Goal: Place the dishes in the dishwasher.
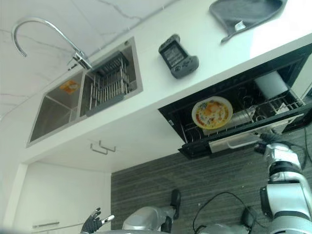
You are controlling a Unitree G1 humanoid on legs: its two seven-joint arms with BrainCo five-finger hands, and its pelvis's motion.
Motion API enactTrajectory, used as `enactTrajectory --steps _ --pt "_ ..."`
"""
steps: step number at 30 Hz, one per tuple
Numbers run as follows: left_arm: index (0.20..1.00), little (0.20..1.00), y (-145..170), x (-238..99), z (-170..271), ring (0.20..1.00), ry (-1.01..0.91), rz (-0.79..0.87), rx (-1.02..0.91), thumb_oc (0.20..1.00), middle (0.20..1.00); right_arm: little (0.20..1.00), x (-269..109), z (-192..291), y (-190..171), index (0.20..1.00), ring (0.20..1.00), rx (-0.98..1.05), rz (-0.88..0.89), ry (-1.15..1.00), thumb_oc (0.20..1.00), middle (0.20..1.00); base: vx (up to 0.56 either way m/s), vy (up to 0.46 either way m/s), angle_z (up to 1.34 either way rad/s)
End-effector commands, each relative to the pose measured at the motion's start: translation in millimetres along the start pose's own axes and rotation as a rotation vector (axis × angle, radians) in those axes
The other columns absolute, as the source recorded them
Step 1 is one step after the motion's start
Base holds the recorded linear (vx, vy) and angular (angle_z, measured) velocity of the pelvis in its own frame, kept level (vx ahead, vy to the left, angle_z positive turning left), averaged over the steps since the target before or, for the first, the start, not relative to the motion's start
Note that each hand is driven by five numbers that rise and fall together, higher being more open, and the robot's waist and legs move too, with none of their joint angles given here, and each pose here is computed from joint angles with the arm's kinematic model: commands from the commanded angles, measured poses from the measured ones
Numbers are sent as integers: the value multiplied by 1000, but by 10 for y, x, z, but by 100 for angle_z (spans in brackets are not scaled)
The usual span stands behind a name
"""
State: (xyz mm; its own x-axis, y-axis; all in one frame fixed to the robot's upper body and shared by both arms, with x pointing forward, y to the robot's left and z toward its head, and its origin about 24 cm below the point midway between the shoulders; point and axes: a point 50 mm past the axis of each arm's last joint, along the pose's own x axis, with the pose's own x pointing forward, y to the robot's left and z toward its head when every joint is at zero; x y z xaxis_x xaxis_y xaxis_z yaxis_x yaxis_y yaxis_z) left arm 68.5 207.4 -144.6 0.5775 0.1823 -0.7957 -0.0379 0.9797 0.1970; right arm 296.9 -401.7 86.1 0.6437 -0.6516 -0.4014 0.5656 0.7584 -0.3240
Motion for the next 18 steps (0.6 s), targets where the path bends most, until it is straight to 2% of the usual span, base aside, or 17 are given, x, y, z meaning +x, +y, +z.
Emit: enactTrajectory --steps 1,6,10,18 --pt "1000 1000 175 63 167 1000 -72 26 52 1000 1000 1000 -135 919 -54 1000 1000 0 -11 -252 1000 1000 23 59 3" --pt "1000 1000 263 36 95 1000 -44 62 34 1000 1000 1000 -361 1535 -447 1000 1000 -24 -156 -383 1000 1000 46 49 15" --pt "1000 1000 306 14 -24 1000 23 70 37 1000 1000 1000 -524 1823 -653 1000 1000 21 -204 -459 1000 1000 114 51 22" --pt "1000 1000 452 -83 -246 1000 119 69 55 1000 1000 1000 -913 2362 -876 1000 1000 17 -234 -710 1000 1000 114 63 20"
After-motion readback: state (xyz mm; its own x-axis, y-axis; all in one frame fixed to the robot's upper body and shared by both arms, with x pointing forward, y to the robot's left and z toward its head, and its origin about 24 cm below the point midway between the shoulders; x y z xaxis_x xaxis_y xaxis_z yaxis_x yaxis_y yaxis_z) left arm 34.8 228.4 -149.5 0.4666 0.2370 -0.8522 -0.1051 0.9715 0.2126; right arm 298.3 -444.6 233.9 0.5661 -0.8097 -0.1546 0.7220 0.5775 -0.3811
